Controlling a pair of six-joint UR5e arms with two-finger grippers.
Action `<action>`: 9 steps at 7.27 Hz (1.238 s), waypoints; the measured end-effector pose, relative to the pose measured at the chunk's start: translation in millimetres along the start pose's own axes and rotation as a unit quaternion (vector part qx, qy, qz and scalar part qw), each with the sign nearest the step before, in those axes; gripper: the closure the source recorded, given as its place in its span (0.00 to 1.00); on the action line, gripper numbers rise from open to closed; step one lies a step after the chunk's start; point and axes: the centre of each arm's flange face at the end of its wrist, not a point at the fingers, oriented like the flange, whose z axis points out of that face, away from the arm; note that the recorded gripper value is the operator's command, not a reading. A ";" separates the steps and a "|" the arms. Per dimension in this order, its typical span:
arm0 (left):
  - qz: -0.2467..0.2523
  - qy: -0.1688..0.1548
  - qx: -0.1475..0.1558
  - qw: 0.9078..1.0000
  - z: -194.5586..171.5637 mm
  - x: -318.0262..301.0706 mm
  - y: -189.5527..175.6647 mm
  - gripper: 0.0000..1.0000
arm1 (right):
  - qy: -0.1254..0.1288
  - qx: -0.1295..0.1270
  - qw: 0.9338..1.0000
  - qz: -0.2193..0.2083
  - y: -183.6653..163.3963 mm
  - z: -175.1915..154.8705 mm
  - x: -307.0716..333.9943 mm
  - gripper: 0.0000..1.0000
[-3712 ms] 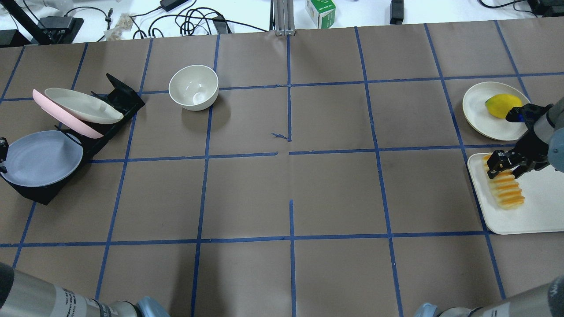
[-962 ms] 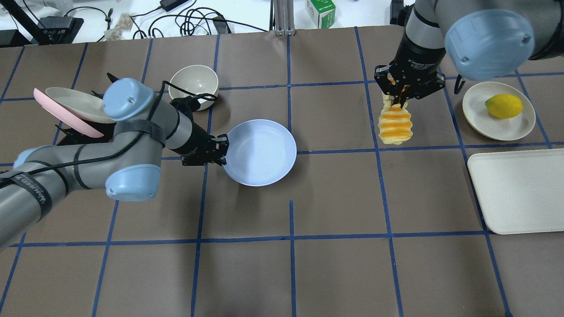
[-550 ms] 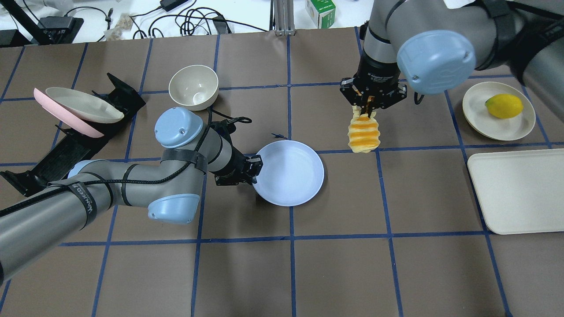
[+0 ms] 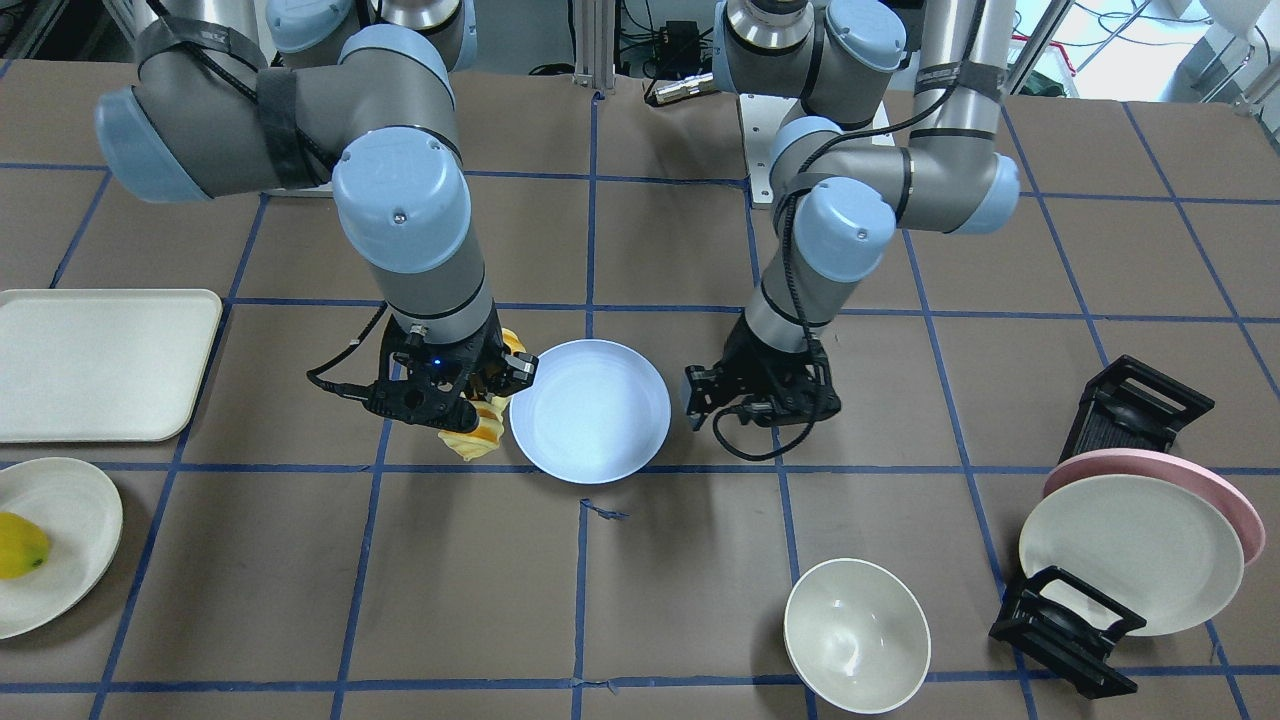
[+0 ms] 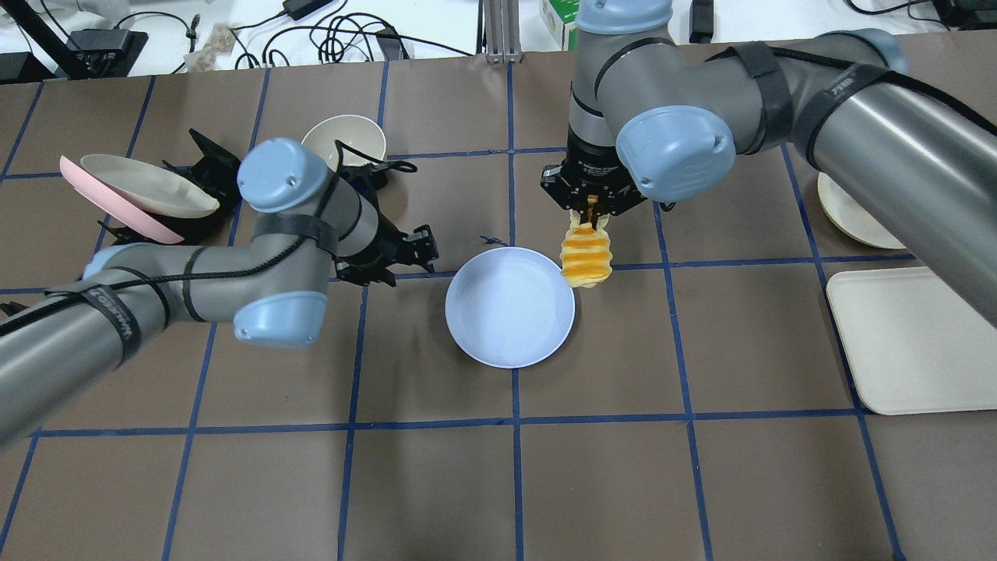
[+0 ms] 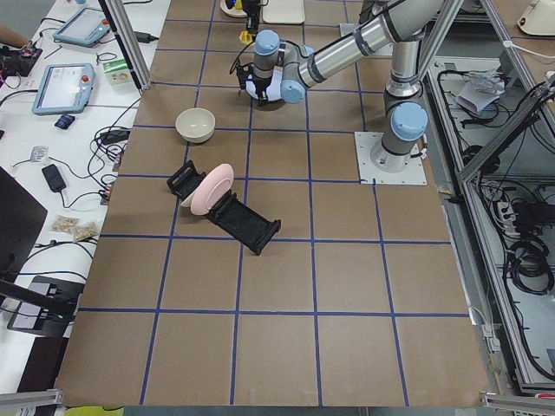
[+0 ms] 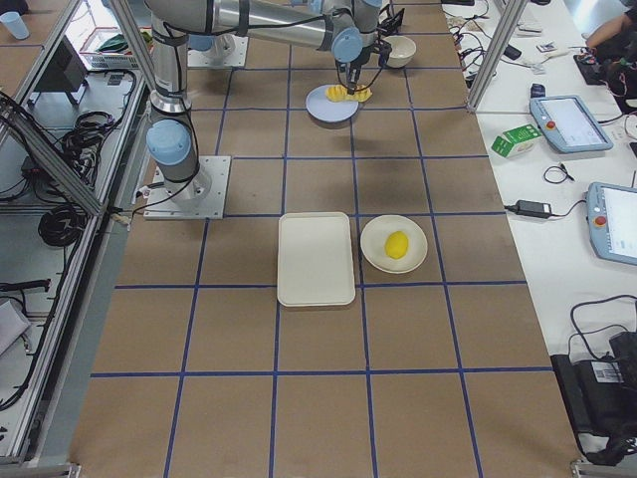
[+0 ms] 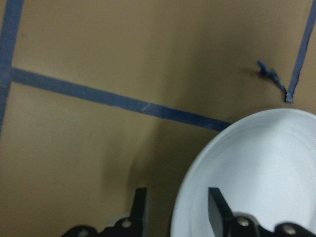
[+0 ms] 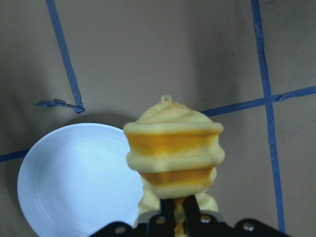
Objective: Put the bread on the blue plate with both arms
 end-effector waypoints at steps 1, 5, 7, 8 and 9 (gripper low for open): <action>0.025 -0.013 -0.012 1.000 -40.4 -12.4 -19.2 0.00 | -0.004 0.004 1.000 0.004 4.8 13.7 -19.6 1.00; 0.117 -0.075 -0.077 0.987 -228.6 3.5 -21.8 0.00 | -0.004 -0.011 1.000 -0.002 39.9 87.2 -84.3 1.00; 0.136 -0.074 -0.073 0.985 -253.3 10.4 -10.8 0.00 | -0.013 -0.010 1.000 -0.003 50.5 109.2 -93.1 0.23; 0.141 -0.075 -0.070 0.985 -255.4 10.7 -8.7 0.00 | -0.014 -0.008 1.000 -0.004 52.9 112.6 -94.2 0.00; 0.144 -0.076 -0.066 0.984 -252.5 10.0 -10.0 0.00 | -0.014 -0.006 1.000 -0.004 55.0 112.6 -94.8 0.00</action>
